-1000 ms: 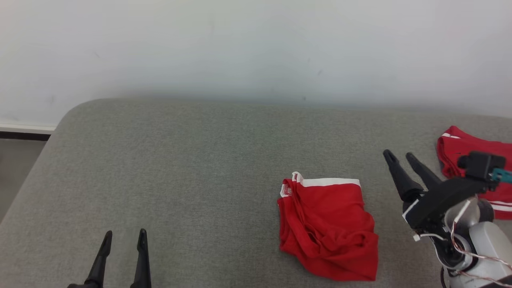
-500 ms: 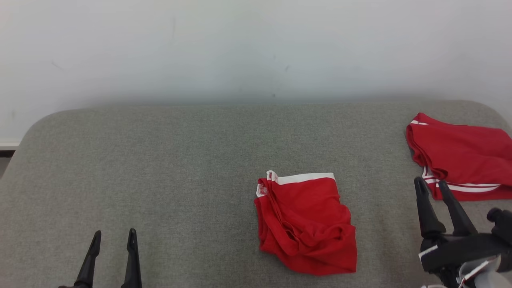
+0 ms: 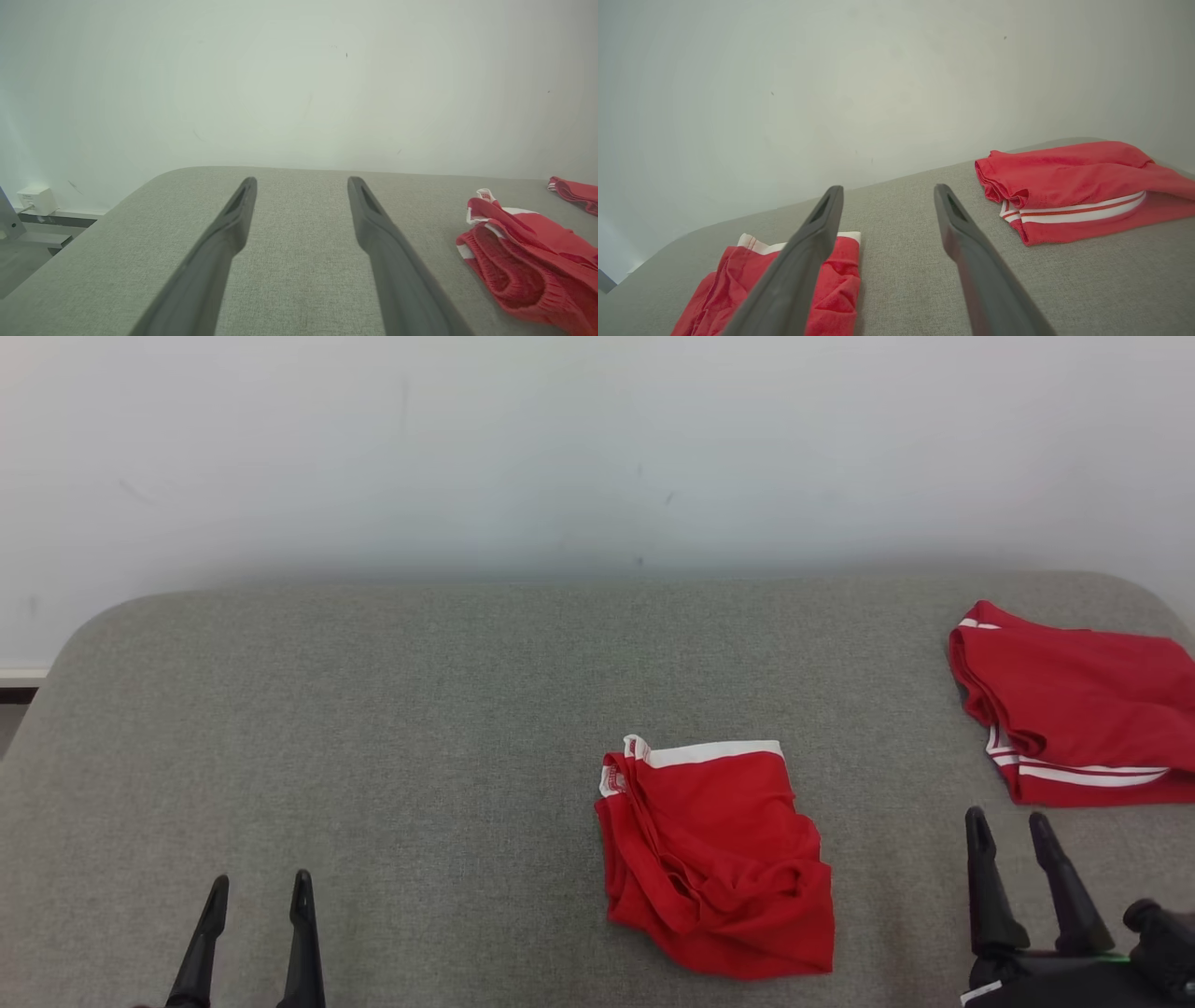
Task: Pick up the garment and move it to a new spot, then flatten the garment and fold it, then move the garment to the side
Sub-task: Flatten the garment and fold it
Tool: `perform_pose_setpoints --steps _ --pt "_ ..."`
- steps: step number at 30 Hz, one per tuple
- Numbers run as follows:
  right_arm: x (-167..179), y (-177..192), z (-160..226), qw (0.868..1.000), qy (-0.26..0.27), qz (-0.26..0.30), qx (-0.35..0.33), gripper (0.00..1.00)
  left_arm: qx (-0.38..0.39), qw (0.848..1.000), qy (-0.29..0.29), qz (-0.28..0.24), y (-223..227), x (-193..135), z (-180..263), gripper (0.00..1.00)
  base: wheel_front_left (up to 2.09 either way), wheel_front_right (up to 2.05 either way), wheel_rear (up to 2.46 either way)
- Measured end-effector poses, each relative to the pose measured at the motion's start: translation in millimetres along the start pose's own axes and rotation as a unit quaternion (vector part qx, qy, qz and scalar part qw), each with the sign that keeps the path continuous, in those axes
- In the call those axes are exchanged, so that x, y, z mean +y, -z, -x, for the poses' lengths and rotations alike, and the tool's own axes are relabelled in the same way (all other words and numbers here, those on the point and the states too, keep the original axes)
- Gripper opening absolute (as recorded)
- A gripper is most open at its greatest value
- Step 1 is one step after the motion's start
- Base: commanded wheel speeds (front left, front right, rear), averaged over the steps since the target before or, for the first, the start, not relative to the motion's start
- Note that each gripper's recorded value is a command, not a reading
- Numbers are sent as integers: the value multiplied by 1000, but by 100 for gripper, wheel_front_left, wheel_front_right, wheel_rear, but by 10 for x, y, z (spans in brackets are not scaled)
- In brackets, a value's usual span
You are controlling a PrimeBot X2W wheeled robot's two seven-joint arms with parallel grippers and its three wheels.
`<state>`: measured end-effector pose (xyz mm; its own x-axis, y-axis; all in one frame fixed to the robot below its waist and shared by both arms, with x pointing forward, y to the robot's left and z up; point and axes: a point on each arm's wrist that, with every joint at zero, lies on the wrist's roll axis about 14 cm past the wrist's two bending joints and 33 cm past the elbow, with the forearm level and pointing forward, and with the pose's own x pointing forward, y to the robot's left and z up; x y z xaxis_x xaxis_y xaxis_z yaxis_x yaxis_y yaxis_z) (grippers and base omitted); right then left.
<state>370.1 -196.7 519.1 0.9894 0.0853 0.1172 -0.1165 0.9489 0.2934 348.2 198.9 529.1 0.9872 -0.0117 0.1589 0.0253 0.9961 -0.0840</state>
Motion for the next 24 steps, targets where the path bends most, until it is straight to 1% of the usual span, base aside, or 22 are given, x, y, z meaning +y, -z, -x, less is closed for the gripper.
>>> perform_pose_setpoints --steps 2,6,11,16,17,18,19,23,24 --pt "40 34 24 1000 2 -4 1 100 1 1000 -1 -2 4 11 14 100 0 0 0" --pt "106 122 61 999 -14 31 17 100 1 1000 -4 -2 4 27 31 100 0 0 0" --pt "212 232 45 998 -29 35 32 100 1 1000 -9 -2 0 49 65 100 0 0 0" --pt "377 325 -136 996 -63 48 48 100 1 1000 -15 -3 -5 85 102 100 0 0 0" --pt "402 364 -174 995 -69 51 55 49 2 1000 -16 -3 -3 90 109 100 0 0 0" --pt "433 417 -210 993 -77 56 65 41 2 1000 -18 -3 -6 100 115 100 0 0 0" --pt "457 450 -252 992 -83 60 71 0 2 1000 -18 -3 -7 102 121 100 0 0 0" --pt "531 607 -424 987 -100 73 104 0 0 1000 -27 -3 -18 150 146 100 0 0 0" --pt "563 696 -479 984 -107 79 120 0 1 999 -32 -4 -17 173 173 100 0 0 0"
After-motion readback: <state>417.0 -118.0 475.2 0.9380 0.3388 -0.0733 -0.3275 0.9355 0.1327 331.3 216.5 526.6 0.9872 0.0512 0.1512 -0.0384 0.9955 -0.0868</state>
